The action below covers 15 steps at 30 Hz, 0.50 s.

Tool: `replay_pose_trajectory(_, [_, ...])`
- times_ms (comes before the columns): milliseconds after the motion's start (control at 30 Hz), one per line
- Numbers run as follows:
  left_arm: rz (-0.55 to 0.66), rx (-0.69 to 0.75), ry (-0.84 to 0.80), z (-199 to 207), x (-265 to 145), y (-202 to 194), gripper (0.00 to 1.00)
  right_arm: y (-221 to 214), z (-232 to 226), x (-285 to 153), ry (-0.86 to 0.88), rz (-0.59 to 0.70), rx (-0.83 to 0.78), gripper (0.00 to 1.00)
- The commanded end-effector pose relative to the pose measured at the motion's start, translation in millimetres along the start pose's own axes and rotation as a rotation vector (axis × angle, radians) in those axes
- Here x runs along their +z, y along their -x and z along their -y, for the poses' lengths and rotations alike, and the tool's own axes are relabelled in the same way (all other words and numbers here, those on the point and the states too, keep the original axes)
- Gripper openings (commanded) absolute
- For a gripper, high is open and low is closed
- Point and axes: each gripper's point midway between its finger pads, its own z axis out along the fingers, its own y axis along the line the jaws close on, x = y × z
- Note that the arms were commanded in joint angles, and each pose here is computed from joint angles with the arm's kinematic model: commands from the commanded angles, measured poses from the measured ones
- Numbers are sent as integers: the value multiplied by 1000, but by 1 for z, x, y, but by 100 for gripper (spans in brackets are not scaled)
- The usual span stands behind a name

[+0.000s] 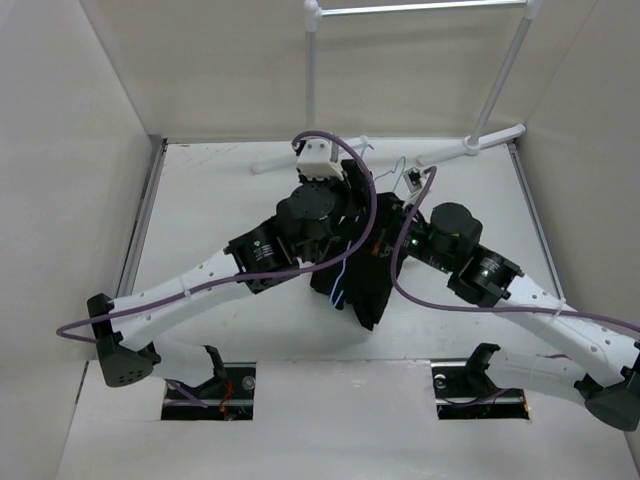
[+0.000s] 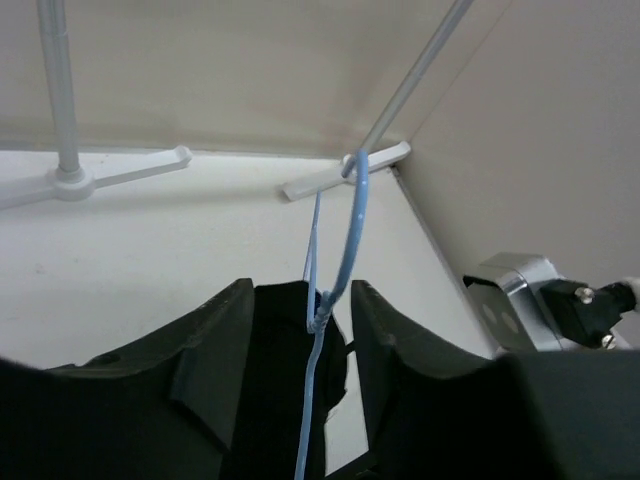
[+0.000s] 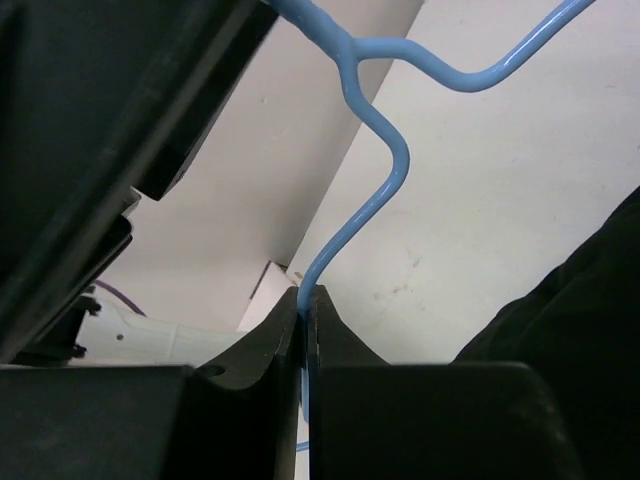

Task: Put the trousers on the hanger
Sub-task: Place the hanger at the clothesline.

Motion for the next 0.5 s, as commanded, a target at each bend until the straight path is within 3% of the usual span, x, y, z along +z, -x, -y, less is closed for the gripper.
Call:
replay_pose_trajectory(0, [145,-140,-62,3,-16,72,50,64,-55,-15,144,167,1,2])
replay_pose_trajectory(67, [164,-155,-62,-2,-21,82,60,76,-57,-13,146,179,-2,2])
replay_pose_trajectory(100, [170,-158,-64,-3,-24,85,74,83,-57,-12,144,186,-5,2])
replay_pose_trajectory(133, [180,-165,-75,-5,-28,90,100,88,-57,-11,142,193,-11,1])
replay_pose_trajectory(333, [238,-201,-78,-25,-54,115,100,125,-39,5,108,221,-40,1])
replay_pose_trajectory(467, [269,-215,-30,-54,-72,121,100,172,-23,20,87,256,-69,1])
